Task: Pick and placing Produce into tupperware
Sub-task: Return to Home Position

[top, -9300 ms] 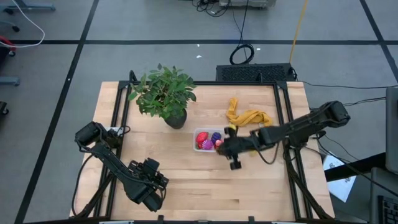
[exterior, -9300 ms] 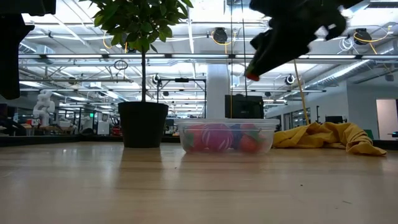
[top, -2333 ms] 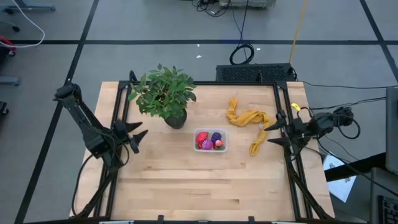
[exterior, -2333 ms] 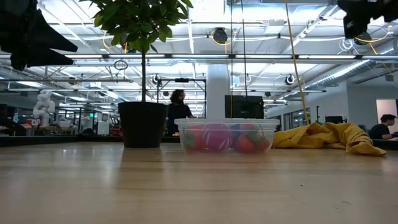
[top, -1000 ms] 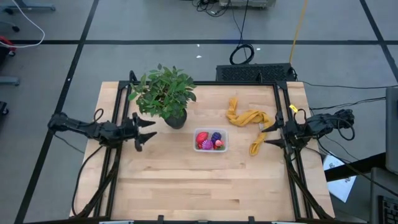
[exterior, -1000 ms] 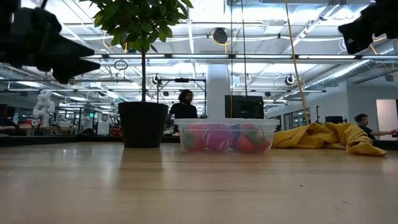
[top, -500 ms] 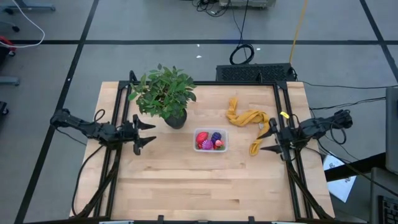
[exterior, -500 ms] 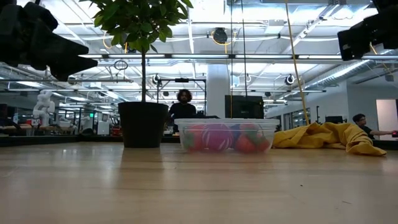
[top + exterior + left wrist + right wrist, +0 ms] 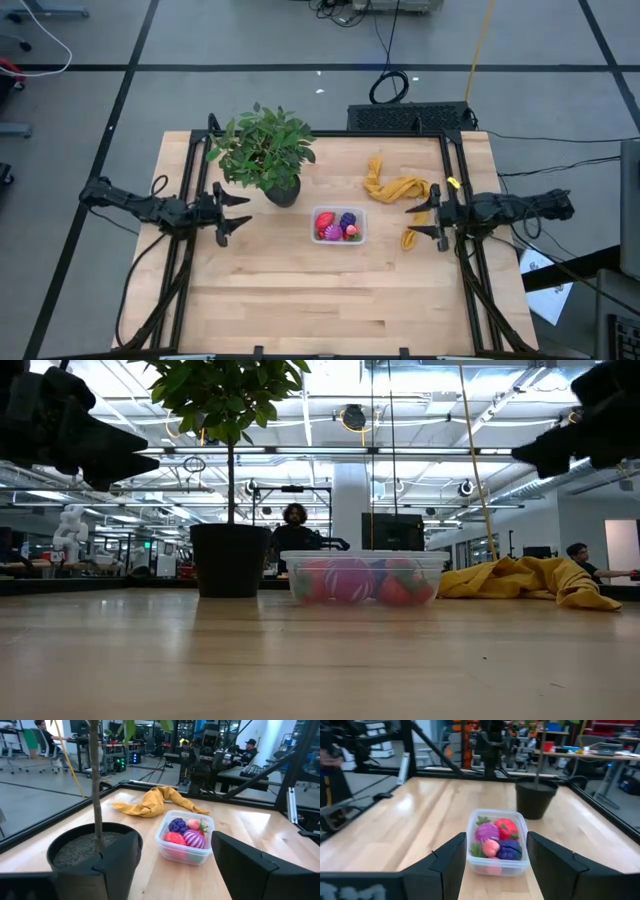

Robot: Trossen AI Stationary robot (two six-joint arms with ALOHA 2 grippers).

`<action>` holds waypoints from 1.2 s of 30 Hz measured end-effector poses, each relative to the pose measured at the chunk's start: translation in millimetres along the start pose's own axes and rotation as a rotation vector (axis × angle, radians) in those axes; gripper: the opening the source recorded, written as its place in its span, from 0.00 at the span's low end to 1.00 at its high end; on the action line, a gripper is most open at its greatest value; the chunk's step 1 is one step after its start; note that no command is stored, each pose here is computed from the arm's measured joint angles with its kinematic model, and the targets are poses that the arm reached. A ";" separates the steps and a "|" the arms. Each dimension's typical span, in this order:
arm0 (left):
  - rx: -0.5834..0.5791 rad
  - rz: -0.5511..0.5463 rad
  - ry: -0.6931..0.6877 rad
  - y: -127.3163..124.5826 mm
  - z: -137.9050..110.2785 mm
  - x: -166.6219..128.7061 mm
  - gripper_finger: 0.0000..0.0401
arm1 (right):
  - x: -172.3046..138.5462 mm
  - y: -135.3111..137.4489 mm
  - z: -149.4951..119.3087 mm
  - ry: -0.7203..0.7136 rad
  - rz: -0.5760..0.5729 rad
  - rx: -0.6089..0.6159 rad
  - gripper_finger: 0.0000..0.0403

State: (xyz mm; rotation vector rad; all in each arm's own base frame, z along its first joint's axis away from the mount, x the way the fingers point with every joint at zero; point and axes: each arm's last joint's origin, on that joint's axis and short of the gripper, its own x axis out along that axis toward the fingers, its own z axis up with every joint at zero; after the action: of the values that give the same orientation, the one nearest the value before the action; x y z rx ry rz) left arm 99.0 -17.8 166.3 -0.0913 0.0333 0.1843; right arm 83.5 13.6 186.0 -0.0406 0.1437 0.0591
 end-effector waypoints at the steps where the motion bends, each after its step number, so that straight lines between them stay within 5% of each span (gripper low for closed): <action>1: -0.001 0.005 0.000 0.5 0.0 0.2 0.64 | 2.8 -0.6 -4.7 0.000 -0.012 0.003 0.49; 6: 0.002 0.018 -0.001 2.0 0.1 0.8 0.64 | 14.3 -3.2 -22.2 -0.053 -0.047 0.040 0.49; 36: 0.071 0.066 -0.010 8.4 -0.6 8.1 0.64 | 15.0 -17.0 -26.1 -0.037 -0.017 0.091 0.49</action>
State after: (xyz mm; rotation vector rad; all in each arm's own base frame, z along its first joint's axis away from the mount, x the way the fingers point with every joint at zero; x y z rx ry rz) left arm 105.4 -8.1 164.7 -0.0182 0.0329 0.2496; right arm 95.7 -3.7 158.6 0.0498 0.1085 0.0359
